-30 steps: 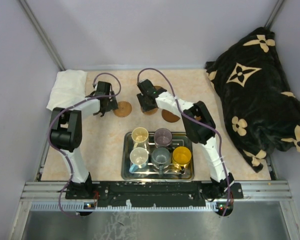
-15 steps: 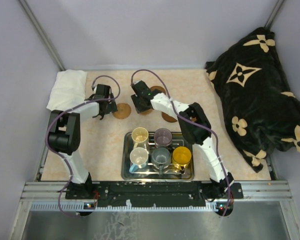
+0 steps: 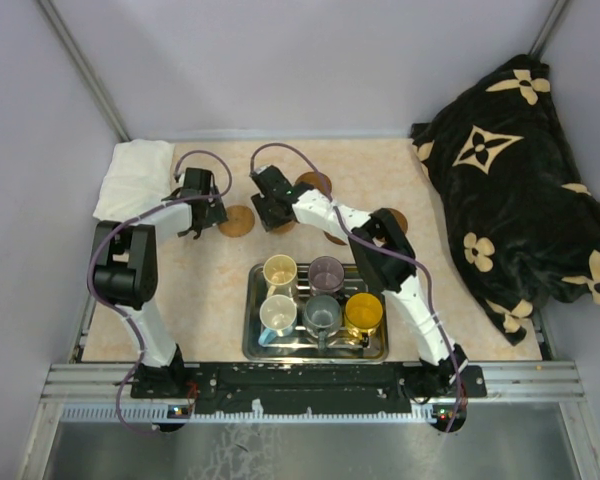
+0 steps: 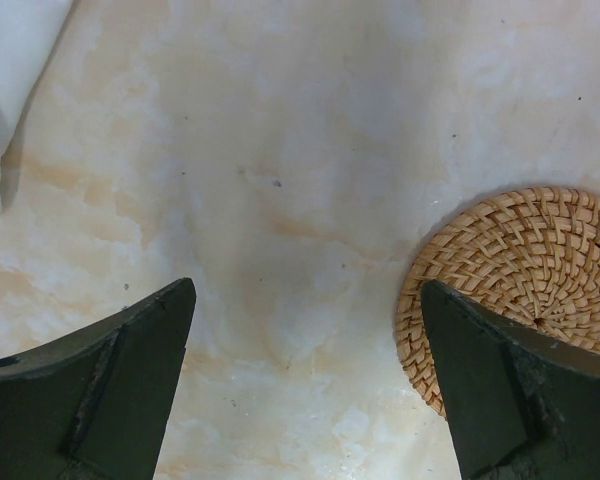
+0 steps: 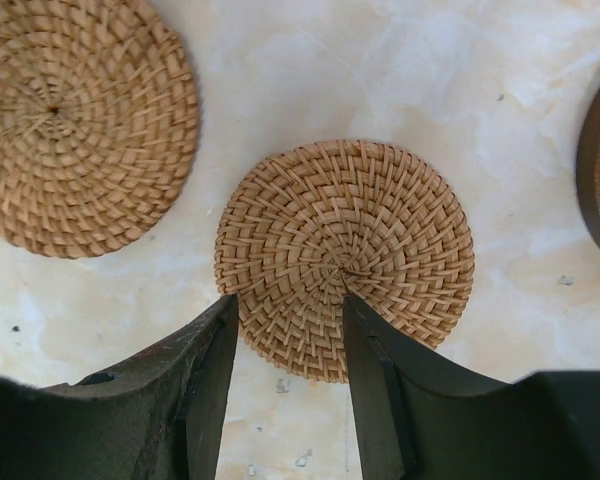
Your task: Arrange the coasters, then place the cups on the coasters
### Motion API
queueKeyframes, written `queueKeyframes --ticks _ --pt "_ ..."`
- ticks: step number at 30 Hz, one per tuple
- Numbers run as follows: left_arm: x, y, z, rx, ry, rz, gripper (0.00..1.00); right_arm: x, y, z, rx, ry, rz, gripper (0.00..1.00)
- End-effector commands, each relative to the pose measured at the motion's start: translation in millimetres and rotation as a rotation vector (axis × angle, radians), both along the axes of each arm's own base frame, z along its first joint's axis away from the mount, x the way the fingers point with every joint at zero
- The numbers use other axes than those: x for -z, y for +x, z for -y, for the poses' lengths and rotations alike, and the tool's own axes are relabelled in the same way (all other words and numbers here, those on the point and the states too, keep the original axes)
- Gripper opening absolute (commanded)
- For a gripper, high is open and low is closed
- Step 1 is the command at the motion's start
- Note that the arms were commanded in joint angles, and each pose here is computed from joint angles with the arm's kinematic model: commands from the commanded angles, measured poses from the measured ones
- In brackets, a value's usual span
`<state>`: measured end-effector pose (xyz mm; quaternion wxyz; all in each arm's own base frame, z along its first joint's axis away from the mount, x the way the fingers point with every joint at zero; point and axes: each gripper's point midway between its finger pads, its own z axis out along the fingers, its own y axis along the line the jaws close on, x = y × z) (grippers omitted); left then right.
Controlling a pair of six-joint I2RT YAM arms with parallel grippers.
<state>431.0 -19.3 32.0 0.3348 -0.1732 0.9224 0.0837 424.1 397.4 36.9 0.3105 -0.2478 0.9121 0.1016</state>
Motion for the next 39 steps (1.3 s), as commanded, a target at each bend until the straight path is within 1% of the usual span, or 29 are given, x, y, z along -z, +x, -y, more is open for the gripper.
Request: queueKeyframes --ticks 1,8,22,28,35,39 --pt "22.8 -36.3 -15.3 -0.011 0.046 -0.149 1.0 14.9 -21.0 -18.1 -0.059 -0.005 -0.064 0.47" --pt "24.3 -38.2 -12.7 -0.005 0.031 -0.15 1.0 6.9 -13.7 -27.3 -0.057 0.008 -0.048 0.47" --pt "19.1 -37.8 -13.9 -0.007 0.036 -0.144 1.0 -3.0 -4.5 -29.3 -0.051 0.007 -0.007 0.49" --pt "9.7 -31.6 -13.1 -0.004 0.035 -0.121 1.0 -26.0 5.3 -29.4 -0.052 0.008 0.051 0.51" --pt "-7.4 -22.2 -10.7 0.005 0.025 -0.074 1.0 -71.3 13.6 -29.6 -0.034 0.05 0.138 0.54" --pt "-18.9 -11.8 -8.0 0.014 0.016 -0.038 1.0 -91.3 19.8 -19.6 -0.008 0.039 0.199 0.56"
